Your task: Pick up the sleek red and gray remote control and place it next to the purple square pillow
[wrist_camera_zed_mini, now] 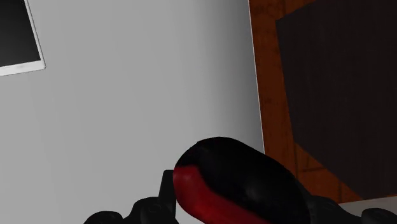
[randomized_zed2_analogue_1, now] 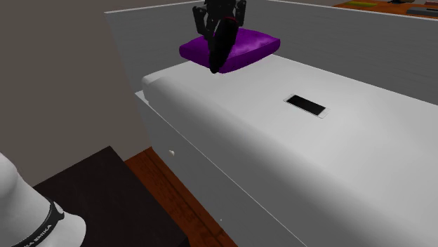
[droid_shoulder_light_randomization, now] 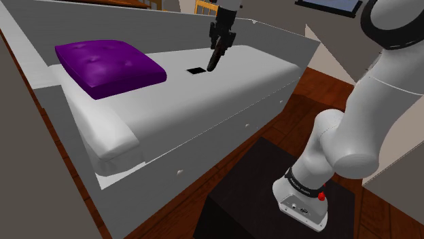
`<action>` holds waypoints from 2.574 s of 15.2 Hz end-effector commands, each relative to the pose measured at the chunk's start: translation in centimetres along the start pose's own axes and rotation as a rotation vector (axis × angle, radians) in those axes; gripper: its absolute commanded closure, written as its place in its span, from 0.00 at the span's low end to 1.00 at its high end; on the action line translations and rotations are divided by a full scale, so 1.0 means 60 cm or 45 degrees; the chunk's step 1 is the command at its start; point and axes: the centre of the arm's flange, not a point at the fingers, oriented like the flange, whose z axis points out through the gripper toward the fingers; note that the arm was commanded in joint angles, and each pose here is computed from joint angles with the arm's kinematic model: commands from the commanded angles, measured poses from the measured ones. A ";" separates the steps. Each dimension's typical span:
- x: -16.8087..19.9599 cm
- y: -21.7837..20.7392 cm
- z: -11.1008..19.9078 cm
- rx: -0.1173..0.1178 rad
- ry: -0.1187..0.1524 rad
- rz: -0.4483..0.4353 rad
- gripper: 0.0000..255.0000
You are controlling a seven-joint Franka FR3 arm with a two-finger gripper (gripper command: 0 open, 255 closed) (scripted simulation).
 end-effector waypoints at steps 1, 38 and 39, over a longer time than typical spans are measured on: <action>0.045 -0.004 0.001 -0.001 0.000 0.002 1.00; 0.582 -0.082 0.100 -0.001 0.000 0.002 1.00; 0.582 -0.083 0.109 -0.001 0.000 0.002 1.00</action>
